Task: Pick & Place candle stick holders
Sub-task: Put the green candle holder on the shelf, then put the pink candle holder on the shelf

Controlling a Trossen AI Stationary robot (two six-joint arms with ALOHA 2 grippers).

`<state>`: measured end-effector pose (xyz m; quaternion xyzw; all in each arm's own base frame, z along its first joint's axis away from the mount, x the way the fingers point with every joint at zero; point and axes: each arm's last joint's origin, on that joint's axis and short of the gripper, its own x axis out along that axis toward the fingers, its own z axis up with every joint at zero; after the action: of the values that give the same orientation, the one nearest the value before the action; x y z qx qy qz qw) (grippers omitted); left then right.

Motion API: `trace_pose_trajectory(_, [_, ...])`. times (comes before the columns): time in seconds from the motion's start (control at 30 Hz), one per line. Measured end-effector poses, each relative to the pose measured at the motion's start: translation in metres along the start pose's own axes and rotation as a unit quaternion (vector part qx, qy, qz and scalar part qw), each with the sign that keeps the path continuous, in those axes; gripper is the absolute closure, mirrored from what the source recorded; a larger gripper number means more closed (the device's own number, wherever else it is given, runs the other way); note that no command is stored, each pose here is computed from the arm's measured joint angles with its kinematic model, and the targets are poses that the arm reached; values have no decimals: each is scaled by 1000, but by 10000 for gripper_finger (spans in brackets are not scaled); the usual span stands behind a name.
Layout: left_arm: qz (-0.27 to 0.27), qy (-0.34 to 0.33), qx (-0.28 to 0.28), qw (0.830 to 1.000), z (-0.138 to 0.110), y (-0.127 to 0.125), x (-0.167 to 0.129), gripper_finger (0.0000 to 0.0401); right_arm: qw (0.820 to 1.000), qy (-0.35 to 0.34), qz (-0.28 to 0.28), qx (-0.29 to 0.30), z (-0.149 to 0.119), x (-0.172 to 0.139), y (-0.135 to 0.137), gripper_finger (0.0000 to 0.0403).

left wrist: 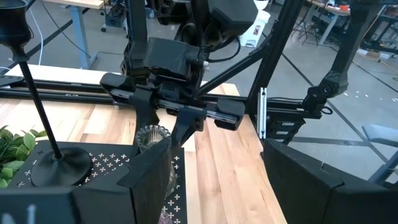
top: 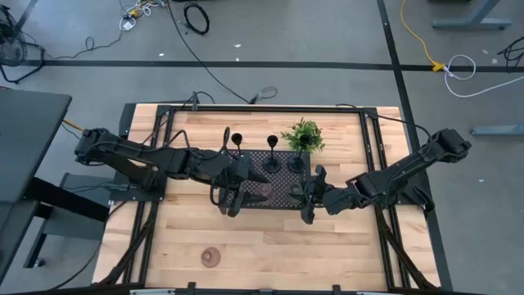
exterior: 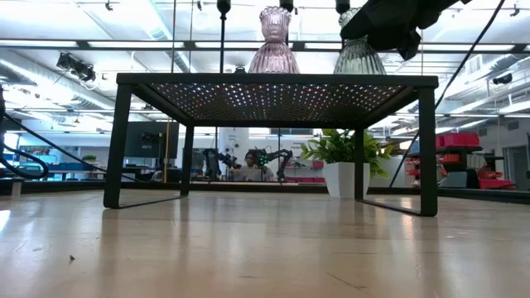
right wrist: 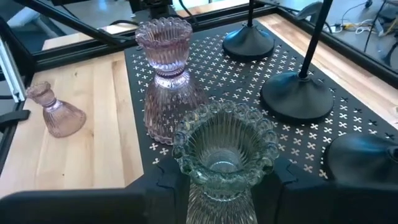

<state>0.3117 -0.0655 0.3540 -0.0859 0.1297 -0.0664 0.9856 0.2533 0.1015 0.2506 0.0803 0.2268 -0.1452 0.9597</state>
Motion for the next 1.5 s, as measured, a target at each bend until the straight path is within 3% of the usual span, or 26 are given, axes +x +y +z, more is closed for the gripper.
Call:
trace_pose_trajectory(0.4, [0, 1, 0, 1000, 0, 0, 0, 147, 1000, 2, 7, 1, 0, 0, 0, 285])
trace_pose_trajectory(0.63, [0, 1, 0, 1000, 0, 0, 0, 147, 1000, 3, 6, 0, -1, 0, 0, 128])
trace_pose_trajectory(0.83, [0, 1, -6, 1000, 0, 0, 0, 147, 1000, -3, 9, -5, 1, 0, 1, 67])
trace_pose_trajectory(1.23, [-4, 22, -19, 1000, -5, -6, -1, 147, 1000, -3, 8, -19, 2, -3, -1, 82])
trace_pose_trajectory(1.5, [51, 90, -28, 994, -22, -34, -22, 147, 1000, 4, 16, -13, 6, -23, -7, 98])
